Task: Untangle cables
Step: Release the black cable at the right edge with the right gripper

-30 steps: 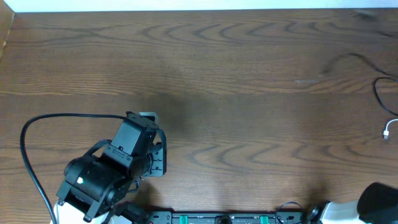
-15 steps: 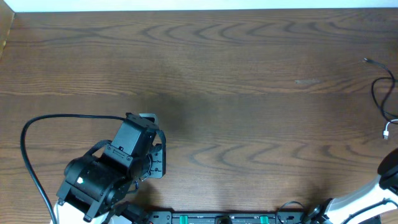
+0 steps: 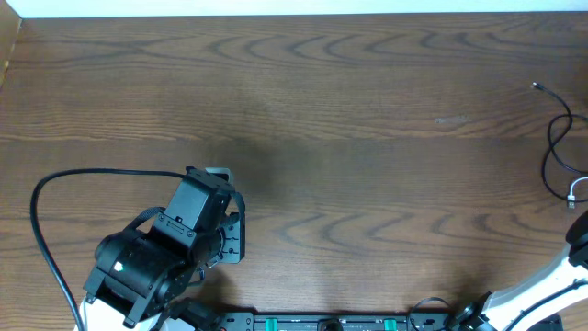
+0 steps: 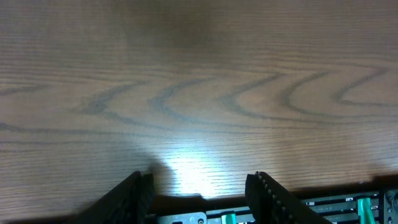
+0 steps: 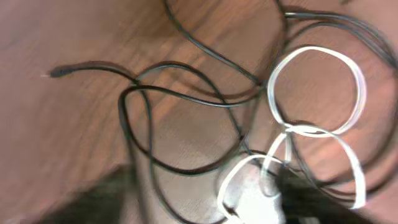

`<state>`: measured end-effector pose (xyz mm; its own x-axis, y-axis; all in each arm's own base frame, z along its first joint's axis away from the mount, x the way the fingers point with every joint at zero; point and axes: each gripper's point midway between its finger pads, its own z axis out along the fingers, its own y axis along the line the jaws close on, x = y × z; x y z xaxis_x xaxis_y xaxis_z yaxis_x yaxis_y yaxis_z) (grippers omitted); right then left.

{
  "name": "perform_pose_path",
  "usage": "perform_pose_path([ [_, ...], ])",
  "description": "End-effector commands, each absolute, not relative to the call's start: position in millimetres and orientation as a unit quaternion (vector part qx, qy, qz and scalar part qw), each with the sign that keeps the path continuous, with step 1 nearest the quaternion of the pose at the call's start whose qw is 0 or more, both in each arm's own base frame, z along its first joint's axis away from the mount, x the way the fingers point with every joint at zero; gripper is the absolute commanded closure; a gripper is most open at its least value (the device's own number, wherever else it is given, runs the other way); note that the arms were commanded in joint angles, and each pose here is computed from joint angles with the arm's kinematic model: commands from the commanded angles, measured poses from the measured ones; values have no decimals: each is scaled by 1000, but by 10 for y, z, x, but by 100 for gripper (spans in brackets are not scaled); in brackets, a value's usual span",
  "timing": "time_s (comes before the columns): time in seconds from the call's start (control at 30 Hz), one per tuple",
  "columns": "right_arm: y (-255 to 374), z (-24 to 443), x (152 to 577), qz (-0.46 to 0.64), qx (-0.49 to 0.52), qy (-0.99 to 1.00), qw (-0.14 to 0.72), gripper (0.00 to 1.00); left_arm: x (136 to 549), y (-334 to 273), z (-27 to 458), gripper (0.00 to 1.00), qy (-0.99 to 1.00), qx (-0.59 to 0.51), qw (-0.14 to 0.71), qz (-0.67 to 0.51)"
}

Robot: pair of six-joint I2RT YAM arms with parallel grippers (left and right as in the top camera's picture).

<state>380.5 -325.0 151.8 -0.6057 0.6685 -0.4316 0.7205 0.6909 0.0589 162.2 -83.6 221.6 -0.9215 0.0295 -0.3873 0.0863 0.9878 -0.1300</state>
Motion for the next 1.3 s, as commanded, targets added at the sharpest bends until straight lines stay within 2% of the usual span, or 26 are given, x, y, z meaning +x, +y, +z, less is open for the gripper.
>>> perform_pose_path([
  [0.0,-2821,1609,4130,84,314,908,265,1,1615,-828,2205,46,978,34,195,-68],
  [0.17,-2125,2004,4458,276,182,880,340,1,1615,-828,2205,46,978,39,195,-67],
  [0.33,-1724,2191,4574,350,132,858,353,1,1615,-828,2205,46,978,43,195,-67],
  [0.5,-1364,2077,4664,332,89,881,326,1,1616,-828,2206,46,977,47,196,-66],
  [0.67,-1306,1573,4636,164,91,954,233,1,1615,-828,2206,46,977,47,196,-66],
  [0.7,-1322,1464,4619,107,86,968,209,8,1616,-829,2206,46,977,47,196,-66],
  [0.73,-1322,1419,4622,80,82,973,199,23,1616,-829,2206,46,977,47,196,-66],
  [0.77,-1301,1378,4634,54,75,977,191,47,1616,-829,2206,46,977,47,196,-66],
  [0.8,-1278,1350,4645,39,76,979,184,77,1616,-829,2206,46,977,47,196,-66],
  [0.83,-1267,1332,4650,28,81,980,180,99,1615,-828,2205,46,977,47,196,-66],
  [0.97,-1273,1198,4645,-7,88,983,158,99,1615,-828,2205,46,977,47,196,-66],
  [1.27,-1256,250,4374,5,94,995,39,99,1631,-837,2213,46,977,47,199,-67],
])
